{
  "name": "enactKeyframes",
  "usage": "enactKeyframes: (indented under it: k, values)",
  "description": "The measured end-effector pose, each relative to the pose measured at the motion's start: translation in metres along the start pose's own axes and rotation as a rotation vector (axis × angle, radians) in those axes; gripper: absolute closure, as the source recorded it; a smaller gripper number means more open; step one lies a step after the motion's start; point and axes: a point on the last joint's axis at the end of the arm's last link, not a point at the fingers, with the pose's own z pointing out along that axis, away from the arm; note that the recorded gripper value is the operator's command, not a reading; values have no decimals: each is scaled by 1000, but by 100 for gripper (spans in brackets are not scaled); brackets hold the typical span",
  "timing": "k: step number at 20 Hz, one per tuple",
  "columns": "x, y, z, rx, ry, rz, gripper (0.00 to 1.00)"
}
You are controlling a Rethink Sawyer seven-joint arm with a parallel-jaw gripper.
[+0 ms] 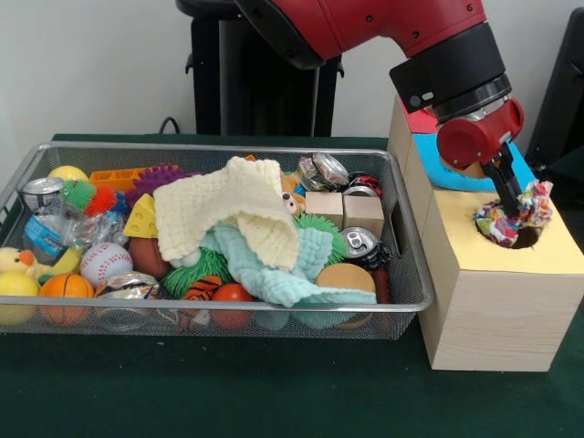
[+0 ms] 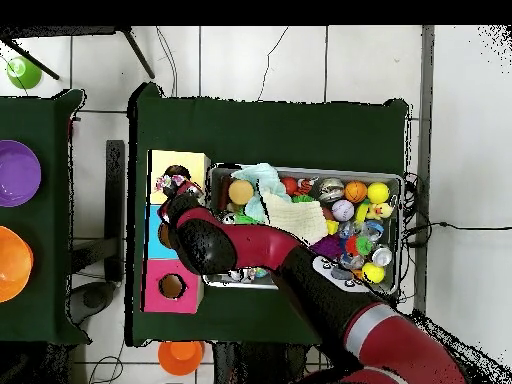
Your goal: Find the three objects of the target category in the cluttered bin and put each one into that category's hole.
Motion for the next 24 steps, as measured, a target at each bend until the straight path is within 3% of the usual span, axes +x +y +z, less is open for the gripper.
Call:
enactKeyframes:
  k: [10, 11, 24]
  values:
    - [0, 1, 2, -1, 2, -3, 100]
    - [-1, 2, 3, 0, 3, -4, 0]
    - [-4, 7, 4, 2, 12, -24, 0]
